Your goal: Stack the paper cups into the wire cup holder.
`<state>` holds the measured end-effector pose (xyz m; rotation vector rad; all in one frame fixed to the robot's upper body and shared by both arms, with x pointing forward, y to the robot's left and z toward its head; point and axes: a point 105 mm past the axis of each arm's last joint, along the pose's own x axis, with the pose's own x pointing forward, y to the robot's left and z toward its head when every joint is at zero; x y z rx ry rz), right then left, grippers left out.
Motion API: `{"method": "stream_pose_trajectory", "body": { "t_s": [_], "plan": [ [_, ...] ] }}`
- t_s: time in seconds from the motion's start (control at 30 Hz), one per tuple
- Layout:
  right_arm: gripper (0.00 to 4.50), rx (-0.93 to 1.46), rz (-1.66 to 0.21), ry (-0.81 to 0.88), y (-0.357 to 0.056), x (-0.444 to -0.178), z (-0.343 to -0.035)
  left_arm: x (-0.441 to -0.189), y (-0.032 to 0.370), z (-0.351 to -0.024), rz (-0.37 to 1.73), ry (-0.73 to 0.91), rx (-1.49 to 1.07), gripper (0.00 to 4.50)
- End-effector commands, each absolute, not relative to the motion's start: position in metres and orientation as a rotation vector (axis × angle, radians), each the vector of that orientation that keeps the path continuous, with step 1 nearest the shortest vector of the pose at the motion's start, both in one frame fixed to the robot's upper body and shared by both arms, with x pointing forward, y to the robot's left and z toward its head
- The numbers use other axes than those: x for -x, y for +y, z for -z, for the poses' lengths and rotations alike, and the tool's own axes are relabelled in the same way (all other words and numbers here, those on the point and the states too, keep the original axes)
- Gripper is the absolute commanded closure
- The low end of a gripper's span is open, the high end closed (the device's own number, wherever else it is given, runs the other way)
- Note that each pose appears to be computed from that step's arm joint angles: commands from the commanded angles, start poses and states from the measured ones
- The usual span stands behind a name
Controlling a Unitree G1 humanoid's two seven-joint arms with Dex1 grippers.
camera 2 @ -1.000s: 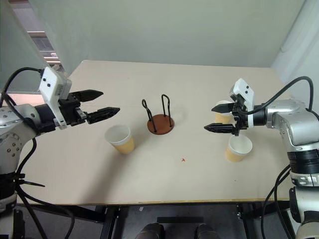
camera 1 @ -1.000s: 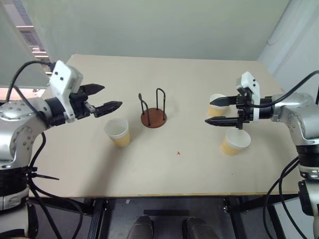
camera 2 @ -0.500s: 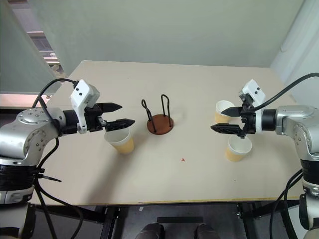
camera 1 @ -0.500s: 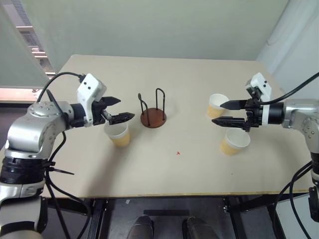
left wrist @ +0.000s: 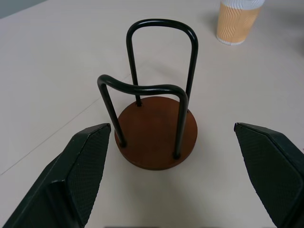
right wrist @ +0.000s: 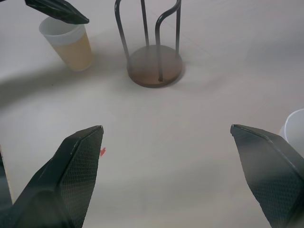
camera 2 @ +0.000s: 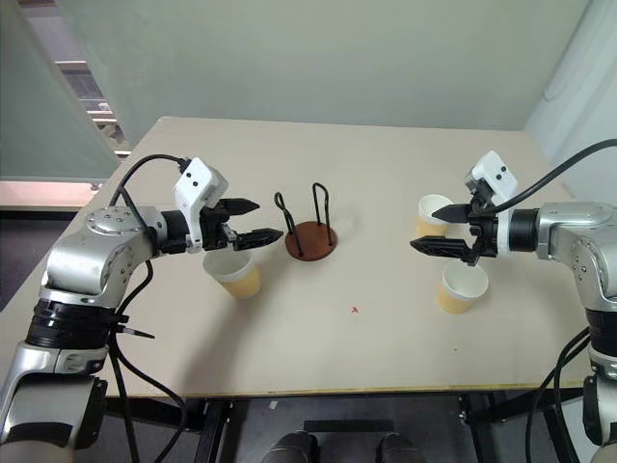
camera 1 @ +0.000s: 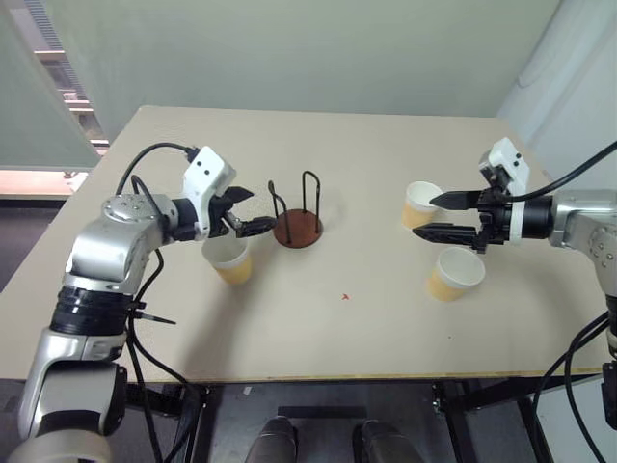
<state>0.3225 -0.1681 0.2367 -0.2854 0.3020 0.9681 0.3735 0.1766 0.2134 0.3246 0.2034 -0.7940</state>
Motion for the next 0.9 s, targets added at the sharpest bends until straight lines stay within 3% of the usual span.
{"method": "stream_pose_trajectory", "body": {
  "t_s": [0.03, 0.47, 0.57, 0.9],
  "plan": [
    [0.02, 0.314, -0.971, 0.235, -0.169, -0.317, -0.252, -0.379, 0.168, -0.223, 0.815, 0.161, -0.354, 0.0],
    [0.02, 0.317, -1.001, 0.203, -0.165, -0.307, -0.258, -0.397, 0.141, -0.212, 0.873, 0.163, -0.351, 0.0],
    [0.0, 0.315, -0.998, 0.202, -0.165, -0.306, -0.258, -0.4, 0.14, -0.213, 0.868, 0.151, -0.352, 0.62],
    [0.0, 0.317, -0.992, 0.199, -0.166, -0.306, -0.258, -0.396, 0.145, -0.213, 0.875, 0.14, -0.354, 4.23]
  ]
}}
